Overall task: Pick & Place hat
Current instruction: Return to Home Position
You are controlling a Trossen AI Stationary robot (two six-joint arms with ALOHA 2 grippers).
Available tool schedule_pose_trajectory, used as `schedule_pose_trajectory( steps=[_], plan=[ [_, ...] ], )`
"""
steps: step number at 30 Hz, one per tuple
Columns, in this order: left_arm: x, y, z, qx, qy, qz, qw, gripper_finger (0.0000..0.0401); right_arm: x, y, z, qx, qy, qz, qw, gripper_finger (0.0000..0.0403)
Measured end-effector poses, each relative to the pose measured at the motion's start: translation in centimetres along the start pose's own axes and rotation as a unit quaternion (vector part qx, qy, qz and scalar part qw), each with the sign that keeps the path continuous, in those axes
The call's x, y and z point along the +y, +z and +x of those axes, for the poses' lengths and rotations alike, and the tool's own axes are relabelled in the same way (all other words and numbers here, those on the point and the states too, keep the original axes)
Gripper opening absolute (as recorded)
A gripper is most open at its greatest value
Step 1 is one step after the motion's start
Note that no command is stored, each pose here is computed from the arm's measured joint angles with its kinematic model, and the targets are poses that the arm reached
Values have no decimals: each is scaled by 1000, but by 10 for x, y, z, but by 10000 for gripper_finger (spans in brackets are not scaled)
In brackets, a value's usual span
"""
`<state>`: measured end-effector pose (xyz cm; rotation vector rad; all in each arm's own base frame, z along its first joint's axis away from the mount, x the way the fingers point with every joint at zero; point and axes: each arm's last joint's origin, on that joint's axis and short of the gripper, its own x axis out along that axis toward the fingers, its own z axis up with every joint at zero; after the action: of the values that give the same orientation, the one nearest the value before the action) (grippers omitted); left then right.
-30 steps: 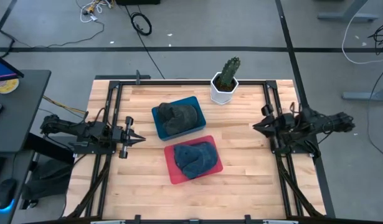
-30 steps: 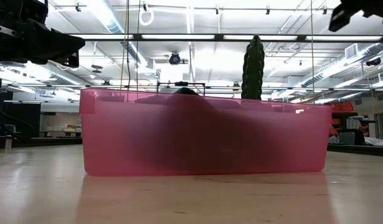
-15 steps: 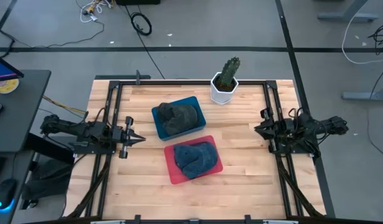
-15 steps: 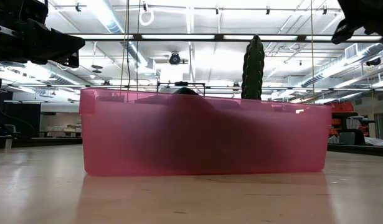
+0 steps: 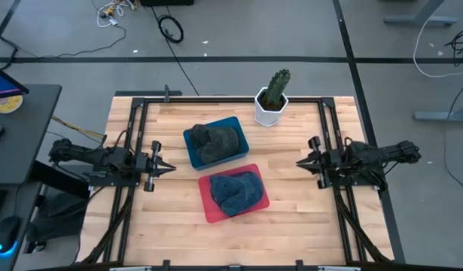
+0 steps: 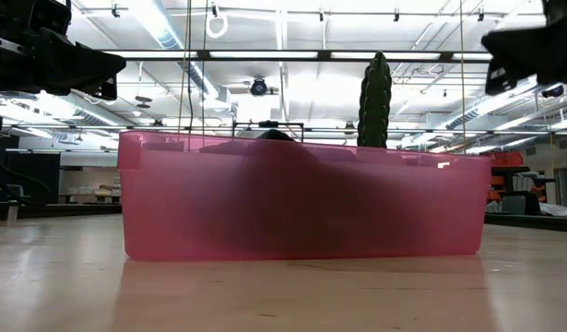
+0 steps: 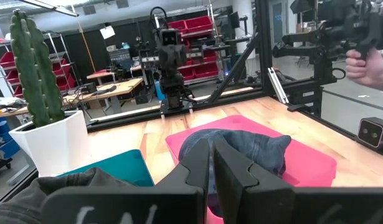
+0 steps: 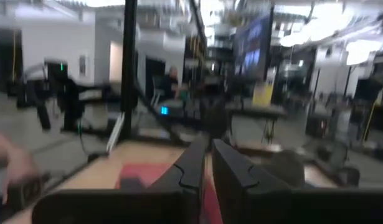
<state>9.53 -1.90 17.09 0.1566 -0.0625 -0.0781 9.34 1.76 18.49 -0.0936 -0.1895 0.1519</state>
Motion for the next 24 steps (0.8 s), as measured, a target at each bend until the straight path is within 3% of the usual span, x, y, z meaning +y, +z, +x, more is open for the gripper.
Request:
schedule_pose_trajectory(
  steps=[6, 12, 24],
  plan=[
    [0, 0, 0, 0, 0, 0, 1000, 25, 2, -15, -1, 75, 20, 3, 997, 36],
    [0, 0, 0, 0, 0, 0, 1000, 26, 2, -15, -1, 75, 17, -6, 997, 36],
    [0, 0, 0, 0, 0, 0, 1000, 25, 2, -15, -1, 76, 12, 51, 996, 36]
  ],
)
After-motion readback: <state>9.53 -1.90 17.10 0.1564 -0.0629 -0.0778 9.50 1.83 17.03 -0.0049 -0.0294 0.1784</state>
